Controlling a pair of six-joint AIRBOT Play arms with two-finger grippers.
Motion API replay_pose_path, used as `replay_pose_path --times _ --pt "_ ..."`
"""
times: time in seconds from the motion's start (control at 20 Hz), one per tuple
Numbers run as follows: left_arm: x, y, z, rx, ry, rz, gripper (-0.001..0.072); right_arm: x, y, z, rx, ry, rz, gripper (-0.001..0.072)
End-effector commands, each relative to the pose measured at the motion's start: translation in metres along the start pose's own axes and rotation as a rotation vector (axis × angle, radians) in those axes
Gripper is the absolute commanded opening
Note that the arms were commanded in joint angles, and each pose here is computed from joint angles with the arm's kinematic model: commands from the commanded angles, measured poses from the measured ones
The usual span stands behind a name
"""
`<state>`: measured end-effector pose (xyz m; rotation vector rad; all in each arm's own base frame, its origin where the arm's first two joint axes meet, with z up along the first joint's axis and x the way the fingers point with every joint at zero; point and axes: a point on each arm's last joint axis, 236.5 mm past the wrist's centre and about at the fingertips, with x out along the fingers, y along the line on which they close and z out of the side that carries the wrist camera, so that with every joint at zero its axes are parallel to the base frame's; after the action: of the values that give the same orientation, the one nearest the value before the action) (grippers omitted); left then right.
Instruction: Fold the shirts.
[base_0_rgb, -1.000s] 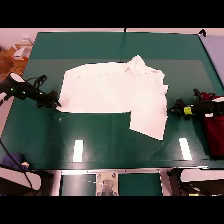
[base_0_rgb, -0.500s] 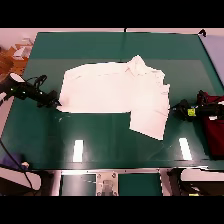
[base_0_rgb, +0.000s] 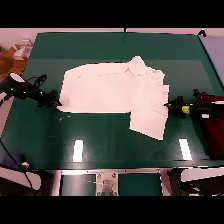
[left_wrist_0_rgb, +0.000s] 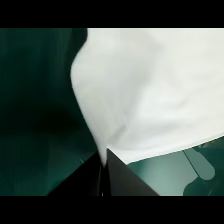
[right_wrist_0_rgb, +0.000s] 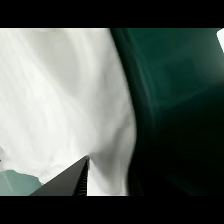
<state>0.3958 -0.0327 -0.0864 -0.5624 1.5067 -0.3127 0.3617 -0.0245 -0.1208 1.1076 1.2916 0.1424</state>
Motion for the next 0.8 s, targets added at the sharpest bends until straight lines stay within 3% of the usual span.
replay_pose_path --times 0.0,0.05,0.15,0.2,0.4,0.6,0.75 --pt "0.0 -0.001 -0.001 -0.001 0.005 -0.003 0.0022 0.008 0.001 -0.002 -0.029 0.025 0.006 0.0348" --pt "0.0 -0.001 -0.001 -0.001 0.005 -0.003 0.0022 0.006 0.004 -0.004 -0.04 0.038 0.017 0.028" --pt "-0.001 -0.001 -0.001 0.0 0.005 -0.005 0.0022 0.0 0.017 -0.007 -0.085 0.07 0.047 0.0049" --pt "-0.002 -0.003 -0.001 0.002 0.008 -0.009 0.0021 -0.005 0.026 -0.005 -0.106 0.074 0.062 0.0016" --pt "-0.058 -0.055 0.017 0.123 -0.091 -0.078 0.002 -0.066 0.104 0.015 -0.294 -0.026 0.115 0.0014" --pt "-0.214 -0.162 0.03 0.394 -0.495 -0.079 0.0021 -0.195 0.243 0.011 -0.601 -0.339 0.128 0.0015" --pt "-0.364 -0.268 -0.029 0.649 -0.914 -0.081 0.0022 -0.307 0.352 -0.046 -0.842 -0.632 0.159 0.0015"
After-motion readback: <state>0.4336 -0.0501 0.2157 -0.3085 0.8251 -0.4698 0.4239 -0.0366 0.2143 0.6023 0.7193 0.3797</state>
